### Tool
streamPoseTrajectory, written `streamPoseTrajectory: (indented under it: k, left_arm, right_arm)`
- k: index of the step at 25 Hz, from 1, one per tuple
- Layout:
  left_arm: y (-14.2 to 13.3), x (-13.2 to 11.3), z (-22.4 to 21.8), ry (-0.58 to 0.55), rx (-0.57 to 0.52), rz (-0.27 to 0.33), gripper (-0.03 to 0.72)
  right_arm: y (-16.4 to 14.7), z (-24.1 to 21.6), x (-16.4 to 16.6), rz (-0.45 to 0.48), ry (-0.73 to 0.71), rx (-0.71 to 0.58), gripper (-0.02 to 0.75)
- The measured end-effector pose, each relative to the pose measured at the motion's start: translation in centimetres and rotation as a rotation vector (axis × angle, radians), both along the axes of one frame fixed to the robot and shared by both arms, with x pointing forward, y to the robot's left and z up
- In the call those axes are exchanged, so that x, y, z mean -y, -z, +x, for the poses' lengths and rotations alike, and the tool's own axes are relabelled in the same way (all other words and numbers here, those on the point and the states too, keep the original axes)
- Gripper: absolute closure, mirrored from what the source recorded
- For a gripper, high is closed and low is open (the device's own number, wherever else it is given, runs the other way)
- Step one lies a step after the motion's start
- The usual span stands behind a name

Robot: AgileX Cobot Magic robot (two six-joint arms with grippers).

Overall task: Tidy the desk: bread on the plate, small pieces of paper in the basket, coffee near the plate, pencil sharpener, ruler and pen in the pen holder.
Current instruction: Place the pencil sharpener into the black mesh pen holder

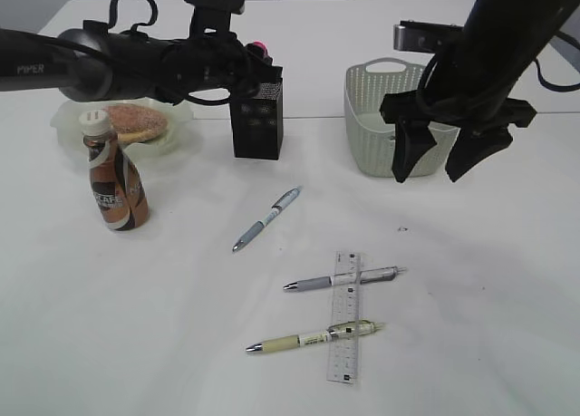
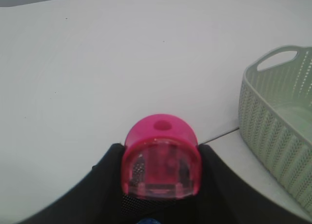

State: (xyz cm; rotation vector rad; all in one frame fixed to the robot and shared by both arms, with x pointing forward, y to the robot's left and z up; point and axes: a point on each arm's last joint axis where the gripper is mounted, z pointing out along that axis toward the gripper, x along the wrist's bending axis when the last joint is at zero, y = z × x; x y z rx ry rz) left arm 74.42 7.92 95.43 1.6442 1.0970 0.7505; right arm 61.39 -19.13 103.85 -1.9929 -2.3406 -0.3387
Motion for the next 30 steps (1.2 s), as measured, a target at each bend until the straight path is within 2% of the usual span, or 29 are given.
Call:
streamPoseTrajectory:
  k: [9, 19, 25, 30]
  left_arm:
    - [0.9, -0.1, 0.1, -0.002, -0.015, 0.007, 0.378]
    - [2.1, 0.0, 0.2, -0.003, -0.034, 0.013, 0.327]
    - [2.7, -0.1, 0.3, -0.021, -0.059, -0.016, 0.275]
    - [2.8, -0.1, 0.3, -0.022, -0.061, -0.017, 0.246]
  right_arm:
    - [0.0, 0.0, 0.0, 0.000, 0.000, 0.000, 0.228]
    - [0.0, 0.0, 0.0, 0.000, 0.000, 0.000, 0.228]
    - [0.0, 0.0, 0.0, 0.000, 0.000, 0.000, 0.228]
    - [0.0, 0.0, 0.0, 0.000, 0.000, 0.000, 0.228]
